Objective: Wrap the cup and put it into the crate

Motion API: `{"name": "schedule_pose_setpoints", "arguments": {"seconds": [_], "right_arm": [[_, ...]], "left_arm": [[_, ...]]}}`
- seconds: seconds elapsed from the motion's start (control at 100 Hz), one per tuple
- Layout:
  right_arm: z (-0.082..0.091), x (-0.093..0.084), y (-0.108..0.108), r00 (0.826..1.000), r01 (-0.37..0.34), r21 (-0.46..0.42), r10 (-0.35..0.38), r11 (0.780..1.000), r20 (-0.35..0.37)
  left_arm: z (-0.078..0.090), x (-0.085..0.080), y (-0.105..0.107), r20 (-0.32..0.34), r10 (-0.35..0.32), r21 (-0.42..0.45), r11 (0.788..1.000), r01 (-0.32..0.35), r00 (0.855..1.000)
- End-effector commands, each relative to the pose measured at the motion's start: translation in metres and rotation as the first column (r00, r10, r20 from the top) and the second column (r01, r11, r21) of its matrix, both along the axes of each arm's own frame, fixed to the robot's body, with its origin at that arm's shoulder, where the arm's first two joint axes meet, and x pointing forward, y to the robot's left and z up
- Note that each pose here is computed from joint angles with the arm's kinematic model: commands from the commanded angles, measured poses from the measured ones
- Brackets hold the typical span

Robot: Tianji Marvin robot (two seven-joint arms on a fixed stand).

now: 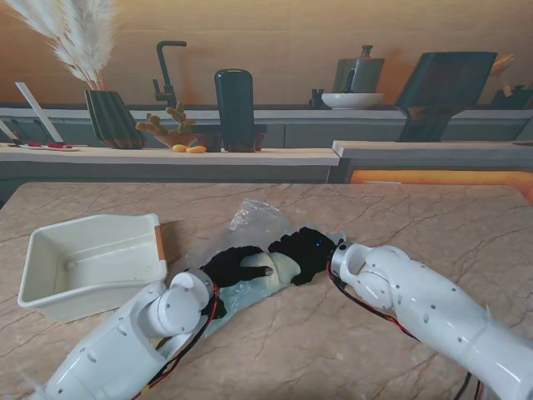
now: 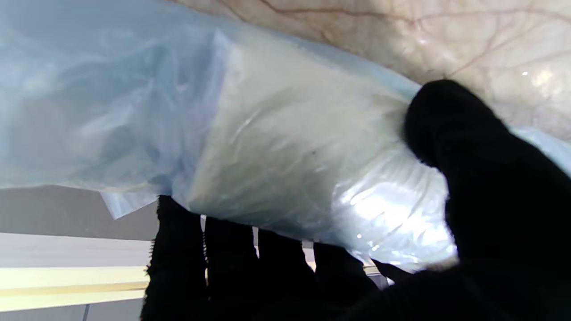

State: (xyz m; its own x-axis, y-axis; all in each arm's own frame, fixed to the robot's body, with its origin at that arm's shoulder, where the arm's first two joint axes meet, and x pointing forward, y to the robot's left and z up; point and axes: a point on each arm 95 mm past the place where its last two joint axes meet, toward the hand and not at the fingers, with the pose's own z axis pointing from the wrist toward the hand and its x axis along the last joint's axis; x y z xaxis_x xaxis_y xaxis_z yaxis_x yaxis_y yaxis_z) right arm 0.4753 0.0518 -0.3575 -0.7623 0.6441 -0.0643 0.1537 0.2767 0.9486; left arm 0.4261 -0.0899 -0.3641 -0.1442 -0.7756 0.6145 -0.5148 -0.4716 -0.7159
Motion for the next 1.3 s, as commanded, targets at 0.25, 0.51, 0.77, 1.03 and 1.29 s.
{"name": "schedule_pose_setpoints", "arguments": {"seconds": [0.25, 0.51, 0.77, 1.03, 1.29], "right_arm": [[-0.032, -0.024, -0.017, 0.951, 0.021, -0.167, -0.072, 0.986, -0.302], [-0.023, -0.027, -0.028, 0.869, 0.063, -0.226, -0.165, 0.972, -0.466], [-0.020, -0.023, -0.028, 0.810, 0.090, -0.225, -0.203, 0.970, -0.550], [-0.018, -0.016, -0.027, 0.755, 0.113, -0.207, -0.219, 0.972, -0.618], [-0.013, -0.013, -0.031, 0.744, 0.141, -0.180, -0.224, 0.973, -0.629]], "left_arm": [[0.028, -0.038, 0.008, 0.272, -0.059, 0.002, 0.998, 0.060, 0.961], [0.035, -0.058, 0.000, 0.395, -0.259, 0.183, 0.962, 0.201, 0.882], [0.010, -0.063, -0.023, 0.385, -0.474, 0.421, 0.854, 0.306, 0.792], [-0.005, -0.056, -0.035, 0.393, -0.536, 0.507, 0.804, 0.311, 0.747], [-0.025, -0.047, -0.037, 0.392, -0.550, 0.579, 0.771, 0.267, 0.738]]}}
